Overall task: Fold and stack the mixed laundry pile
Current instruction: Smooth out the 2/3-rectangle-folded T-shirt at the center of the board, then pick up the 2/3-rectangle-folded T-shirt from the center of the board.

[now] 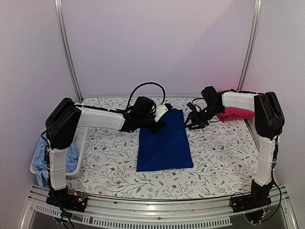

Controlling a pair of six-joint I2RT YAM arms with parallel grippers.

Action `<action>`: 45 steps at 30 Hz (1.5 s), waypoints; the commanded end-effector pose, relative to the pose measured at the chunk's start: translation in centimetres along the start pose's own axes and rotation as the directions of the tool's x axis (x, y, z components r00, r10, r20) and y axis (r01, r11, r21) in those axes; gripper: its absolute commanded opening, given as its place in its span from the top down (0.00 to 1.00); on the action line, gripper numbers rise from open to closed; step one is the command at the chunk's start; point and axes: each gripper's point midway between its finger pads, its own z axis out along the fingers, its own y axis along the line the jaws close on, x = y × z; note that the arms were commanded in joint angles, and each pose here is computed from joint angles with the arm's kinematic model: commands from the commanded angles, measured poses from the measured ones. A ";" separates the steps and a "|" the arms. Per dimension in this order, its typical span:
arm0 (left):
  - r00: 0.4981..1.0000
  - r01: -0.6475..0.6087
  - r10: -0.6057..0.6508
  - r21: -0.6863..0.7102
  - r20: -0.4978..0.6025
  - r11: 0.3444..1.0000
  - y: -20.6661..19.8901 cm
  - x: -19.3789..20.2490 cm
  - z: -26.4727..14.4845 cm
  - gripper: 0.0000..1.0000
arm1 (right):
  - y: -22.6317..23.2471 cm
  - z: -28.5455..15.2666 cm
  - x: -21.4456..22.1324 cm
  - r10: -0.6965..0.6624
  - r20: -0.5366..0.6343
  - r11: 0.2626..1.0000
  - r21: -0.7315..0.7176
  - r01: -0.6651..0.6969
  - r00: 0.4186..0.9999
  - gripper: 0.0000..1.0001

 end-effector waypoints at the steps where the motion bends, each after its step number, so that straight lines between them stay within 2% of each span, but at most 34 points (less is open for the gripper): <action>1: 0.952 0.306 -0.305 -0.068 0.036 0.949 4.6 -1.6 -5.8 0.47 | 2.2 -1.3 4.4 0.035 -0.042 0.998 -0.050 -0.037 0.999 0.55; 4: 0.878 0.471 -0.475 -0.063 -0.064 0.880 4.1 1.8 -8.2 0.47 | 3.2 -1.7 7.6 0.063 -0.087 0.993 -0.091 -0.071 0.994 0.56; 8: 0.771 0.619 -0.621 -0.063 -0.144 0.783 1.8 6.1 -10.9 0.47 | 3.8 -1.4 10.9 0.078 -0.139 0.989 -0.110 -0.094 0.987 0.57; 12: 0.664 0.727 -0.723 -0.058 -0.193 0.684 -0.5 9.4 -13.0 0.47 | 3.3 0.1 13.8 0.104 -0.208 0.988 -0.090 -0.125 0.973 0.58; 15: 0.613 0.772 -0.765 -0.057 -0.196 0.633 -1.4 10.6 -14.2 0.48 | 3.3 0.6 14.8 0.110 -0.226 0.988 -0.082 -0.131 0.968 0.60; 22: 0.597 0.781 -0.774 -0.070 -0.212 0.621 -2.3 11.9 -15.0 0.50 | 2.4 2.0 16.5 0.138 -0.265 0.987 -0.048 -0.156 0.954 0.63; 37: 0.618 0.768 -0.763 -0.059 -0.189 0.638 -2.3 10.8 -14.7 0.50 | 0.7 3.2 17.4 0.170 -0.284 0.985 0.017 -0.172 0.944 0.64; 40: 0.625 0.764 -0.758 -0.055 -0.185 0.643 -2.3 10.6 -14.7 0.50 | 0.7 3.3 17.4 0.166 -0.287 0.985 0.015 -0.169 0.943 0.75; 44: 0.631 0.758 -0.754 -0.058 -0.182 0.649 -2.2 10.4 -14.8 0.50 | 1.1 3.1 17.5 0.159 -0.289 0.986 0.000 -0.166 0.944 0.99; 45: 0.632 0.757 -0.753 -0.061 -0.182 0.650 -2.1 10.4 -14.9 0.50 | 1.1 3.0 17.6 0.163 -0.295 0.986 0.004 -0.169 0.942 1.00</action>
